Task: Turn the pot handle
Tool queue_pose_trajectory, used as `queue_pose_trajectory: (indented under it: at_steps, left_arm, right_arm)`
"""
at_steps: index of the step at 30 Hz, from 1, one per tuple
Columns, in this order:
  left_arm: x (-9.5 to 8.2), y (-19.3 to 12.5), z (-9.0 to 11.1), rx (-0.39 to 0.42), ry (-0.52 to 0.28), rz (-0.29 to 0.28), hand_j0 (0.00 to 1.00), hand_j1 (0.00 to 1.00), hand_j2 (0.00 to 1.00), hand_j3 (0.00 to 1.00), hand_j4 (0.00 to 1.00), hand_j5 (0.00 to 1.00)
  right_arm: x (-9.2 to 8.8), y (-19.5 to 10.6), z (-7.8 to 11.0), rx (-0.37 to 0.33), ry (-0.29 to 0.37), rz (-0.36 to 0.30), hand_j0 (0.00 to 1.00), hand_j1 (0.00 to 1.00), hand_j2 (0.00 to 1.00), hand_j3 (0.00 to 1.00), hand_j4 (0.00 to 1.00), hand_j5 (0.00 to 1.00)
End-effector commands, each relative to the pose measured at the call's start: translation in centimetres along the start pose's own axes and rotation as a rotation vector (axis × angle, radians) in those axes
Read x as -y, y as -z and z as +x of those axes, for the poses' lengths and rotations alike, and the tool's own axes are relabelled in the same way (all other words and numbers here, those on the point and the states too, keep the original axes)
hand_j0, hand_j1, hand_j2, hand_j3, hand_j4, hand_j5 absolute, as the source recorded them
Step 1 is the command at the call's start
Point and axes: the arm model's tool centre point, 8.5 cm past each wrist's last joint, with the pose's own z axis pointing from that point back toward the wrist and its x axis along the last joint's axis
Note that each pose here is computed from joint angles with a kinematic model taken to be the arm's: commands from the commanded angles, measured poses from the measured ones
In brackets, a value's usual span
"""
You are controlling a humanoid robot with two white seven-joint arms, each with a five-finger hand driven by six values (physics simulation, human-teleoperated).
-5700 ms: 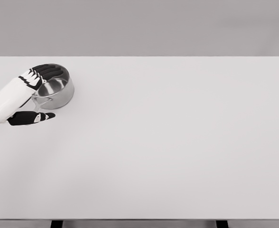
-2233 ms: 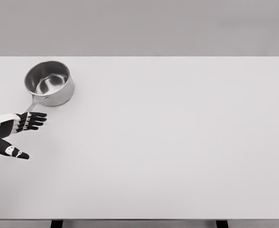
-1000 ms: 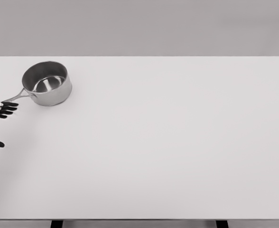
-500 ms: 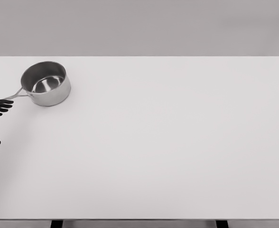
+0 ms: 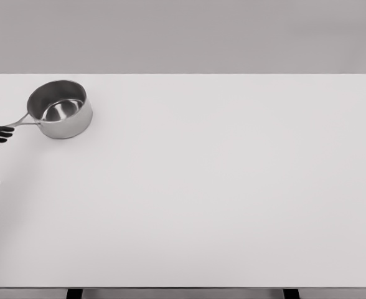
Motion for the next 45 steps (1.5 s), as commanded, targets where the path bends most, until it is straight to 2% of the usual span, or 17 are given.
queue_pose_trajectory:
  at_steps: [1, 8, 15, 21, 33, 40, 45]
  left_arm:
    - [0.0, 0.1, -0.4, -0.013, 0.003, 0.004, 1.0, 1.0, 1.0, 1.0, 1.0, 1.0]
    - [-0.6, 1.1, -0.6, -0.018, 0.022, 0.039, 1.0, 1.0, 1.0, 1.0, 1.0, 1.0]
    - [-0.7, 1.2, -0.7, -0.022, 0.021, 0.047, 1.0, 1.0, 1.0, 1.0, 1.0, 1.0]
    - [-1.9, 1.3, -0.8, -0.028, 0.024, 0.084, 1.0, 1.0, 1.0, 1.0, 1.0, 1.0]
    - [-3.4, 3.8, -0.7, -0.032, 0.026, 0.152, 1.0, 1.0, 1.0, 1.0, 1.0, 1.0]
    - [-4.1, 4.2, -0.5, -0.033, 0.026, 0.176, 1.0, 1.0, 1.0, 1.0, 1.0, 1.0]
    - [-4.0, 4.4, -0.3, -0.028, 0.029, 0.173, 1.0, 1.0, 1.0, 1.0, 1.0, 1.0]
  right_arm:
    - [0.0, 0.0, 0.0, -0.001, 0.001, 0.001, 1.0, 1.0, 1.0, 1.0, 1.0, 1.0]
    - [0.0, 0.0, 0.0, 0.001, -0.001, 0.001, 1.0, 1.0, 1.0, 1.0, 1.0, 1.0]
    - [0.0, 0.0, 0.0, -0.001, 0.001, 0.001, 1.0, 1.0, 1.0, 1.0, 1.0, 1.0]
    - [0.0, 0.0, 0.0, -0.001, -0.001, 0.001, 1.0, 1.0, 1.0, 1.0, 1.0, 1.0]
    - [0.0, 0.0, 0.0, -0.001, 0.001, -0.001, 1.0, 1.0, 1.0, 1.0, 1.0, 1.0]
    - [0.0, 0.0, 0.0, -0.001, -0.001, 0.001, 1.0, 1.0, 1.0, 1.0, 1.0, 1.0]
    - [0.0, 0.0, 0.0, -0.001, -0.001, 0.001, 1.0, 1.0, 1.0, 1.0, 1.0, 1.0]
